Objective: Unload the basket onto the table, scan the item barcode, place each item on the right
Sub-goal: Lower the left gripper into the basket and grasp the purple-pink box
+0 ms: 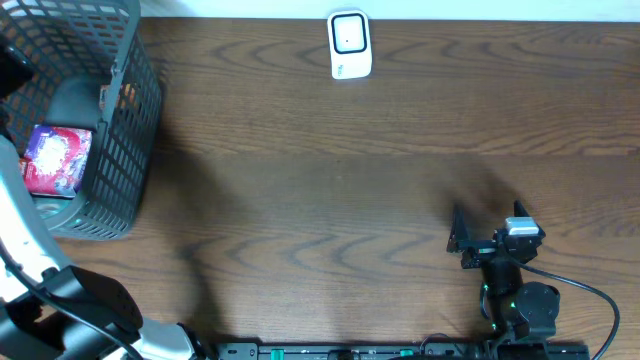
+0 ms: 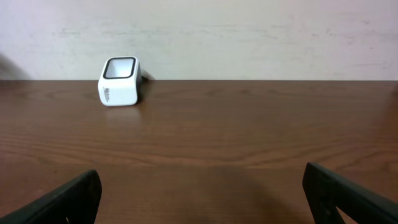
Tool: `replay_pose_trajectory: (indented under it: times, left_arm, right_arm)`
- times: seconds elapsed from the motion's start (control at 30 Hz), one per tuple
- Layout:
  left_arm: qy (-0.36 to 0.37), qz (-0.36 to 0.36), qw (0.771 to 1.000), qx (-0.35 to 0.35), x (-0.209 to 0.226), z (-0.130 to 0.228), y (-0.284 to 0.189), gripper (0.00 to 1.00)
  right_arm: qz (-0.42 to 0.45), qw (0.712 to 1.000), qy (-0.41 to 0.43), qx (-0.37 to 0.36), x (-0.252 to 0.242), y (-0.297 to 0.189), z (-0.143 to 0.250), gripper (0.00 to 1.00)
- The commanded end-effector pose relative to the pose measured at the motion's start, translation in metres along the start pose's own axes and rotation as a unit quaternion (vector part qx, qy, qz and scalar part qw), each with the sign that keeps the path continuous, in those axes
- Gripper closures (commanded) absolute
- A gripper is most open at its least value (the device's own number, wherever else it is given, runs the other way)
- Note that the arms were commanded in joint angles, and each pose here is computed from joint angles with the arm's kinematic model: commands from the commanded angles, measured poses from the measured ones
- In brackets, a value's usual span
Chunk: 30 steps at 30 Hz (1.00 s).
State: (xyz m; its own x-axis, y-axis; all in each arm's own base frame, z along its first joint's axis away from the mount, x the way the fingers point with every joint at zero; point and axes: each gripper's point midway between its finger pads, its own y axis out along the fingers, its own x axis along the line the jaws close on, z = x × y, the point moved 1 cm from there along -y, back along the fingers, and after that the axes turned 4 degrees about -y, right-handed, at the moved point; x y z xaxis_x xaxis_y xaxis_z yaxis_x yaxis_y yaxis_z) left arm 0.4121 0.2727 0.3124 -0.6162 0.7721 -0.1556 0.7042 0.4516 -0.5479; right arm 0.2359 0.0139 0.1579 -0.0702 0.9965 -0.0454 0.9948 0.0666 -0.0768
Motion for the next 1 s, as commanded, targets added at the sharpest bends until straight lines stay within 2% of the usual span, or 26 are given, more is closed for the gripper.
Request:
replay_pose_trajectory:
  times: [0.0,0.2,0.4,0.57,0.8,0.97]
  left_arm:
    - [0.037,-0.004,0.999,0.004,0.001,0.0,0.004,0.02]
    - [0.101,-0.004,0.995,0.014,0.003,0.007,0.007,0.02]
    - [0.115,-0.024,0.992,0.04,0.012,0.025,0.019,0.0]
    - [0.151,-0.032,0.986,0.065,0.018,0.041,0.027,0.04]
    - [0.201,-0.023,0.973,0.115,0.023,0.078,0.047,0.04]
    - [0.205,-0.022,0.967,0.151,0.029,0.11,0.065,0.04]
  right_arm:
    - [0.004,1.0,0.007,0.0,-0.001,0.0,0.001,0.01]
    - [0.004,1.0,0.007,0.0,-0.001,0.0,0.001,0.01]
    - [0.004,1.0,0.007,0.0,-0.001,0.0,0.001,0.01]
    - [0.004,1.0,0.007,0.0,-0.001,0.0,0.001,0.01]
    - [0.004,1.0,0.007,0.0,-0.001,0.0,0.001,0.01]
    - [0.004,1.0,0.007,0.0,-0.001,0.0,0.001,0.01]
